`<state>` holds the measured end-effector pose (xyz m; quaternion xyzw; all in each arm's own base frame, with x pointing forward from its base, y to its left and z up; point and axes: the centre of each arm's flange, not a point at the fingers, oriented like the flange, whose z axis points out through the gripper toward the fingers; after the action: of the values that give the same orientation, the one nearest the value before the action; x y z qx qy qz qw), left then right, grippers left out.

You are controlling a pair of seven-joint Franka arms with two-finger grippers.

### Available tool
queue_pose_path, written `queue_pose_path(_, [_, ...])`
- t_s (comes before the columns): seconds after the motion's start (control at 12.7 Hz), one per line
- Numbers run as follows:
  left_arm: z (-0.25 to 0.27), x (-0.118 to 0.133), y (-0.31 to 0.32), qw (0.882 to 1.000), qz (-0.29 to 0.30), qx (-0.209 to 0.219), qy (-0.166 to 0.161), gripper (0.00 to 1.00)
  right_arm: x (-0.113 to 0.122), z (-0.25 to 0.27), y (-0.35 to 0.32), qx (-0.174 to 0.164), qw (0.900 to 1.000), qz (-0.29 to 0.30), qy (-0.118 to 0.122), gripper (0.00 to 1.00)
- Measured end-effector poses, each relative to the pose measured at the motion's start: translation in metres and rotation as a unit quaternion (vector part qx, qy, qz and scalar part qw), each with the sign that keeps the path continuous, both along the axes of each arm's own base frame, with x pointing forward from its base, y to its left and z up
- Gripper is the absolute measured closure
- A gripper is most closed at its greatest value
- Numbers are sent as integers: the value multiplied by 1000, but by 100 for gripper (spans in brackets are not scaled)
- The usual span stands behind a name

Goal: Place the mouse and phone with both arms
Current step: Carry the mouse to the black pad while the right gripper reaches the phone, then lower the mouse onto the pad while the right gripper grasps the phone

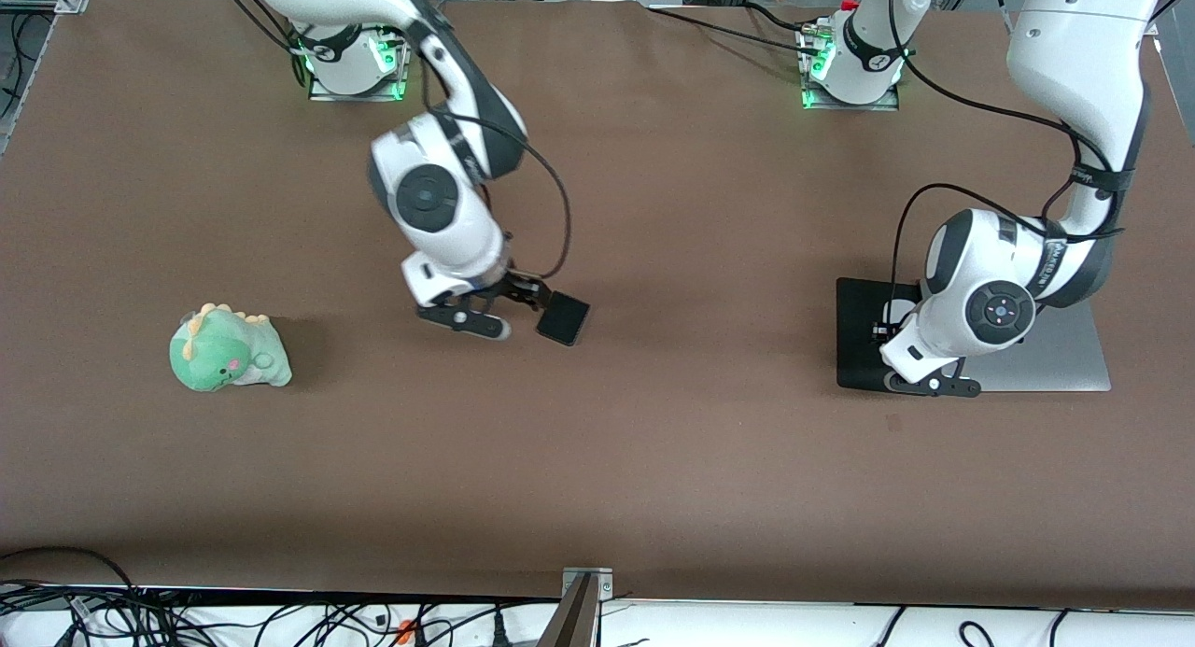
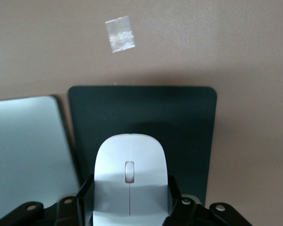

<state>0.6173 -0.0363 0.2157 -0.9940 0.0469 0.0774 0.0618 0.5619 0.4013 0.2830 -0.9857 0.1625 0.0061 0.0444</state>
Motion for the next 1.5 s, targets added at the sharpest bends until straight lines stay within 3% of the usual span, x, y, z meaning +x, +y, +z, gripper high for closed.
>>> queue_pose_path(0.16, [-25,-12,8,1000,-7,-9,-28,38,-5,-47,26,3,1000,-21,-8,0])
queue_pose_path(0.24, [-33,-16,10,999,-6,-12,-29,33,-1,-59,34,4,1000,-27,-10,0])
queue_pose_path(0.47, [-32,-17,9,999,-6,-14,-33,3,12,-73,39,5,998,-56,-13,0])
queue_pose_path(0.55, [-27,-14,8,999,-7,-14,-37,0,13,-75,39,5,998,-65,-12,0])
queue_pose_path(0.71, [0,1,5,999,-6,-8,-41,0,12,-79,38,2,997,-83,-6,0])
queue_pose_path(0.95, [87,35,-18,1000,-8,9,-18,0,5,-90,42,-6,996,-84,5,0])
queue_pose_path(1.18, [158,51,-27,1000,-8,16,-12,0,-3,-96,49,-10,997,-79,10,0])
queue_pose_path(1.34, [197,60,-23,1000,-15,-1,-16,0,-9,-101,52,-14,997,-75,15,0])
queue_pose_path(1.5, [247,66,-13,999,5,-43,-26,0,-13,-104,52,-17,997,-74,18,0])
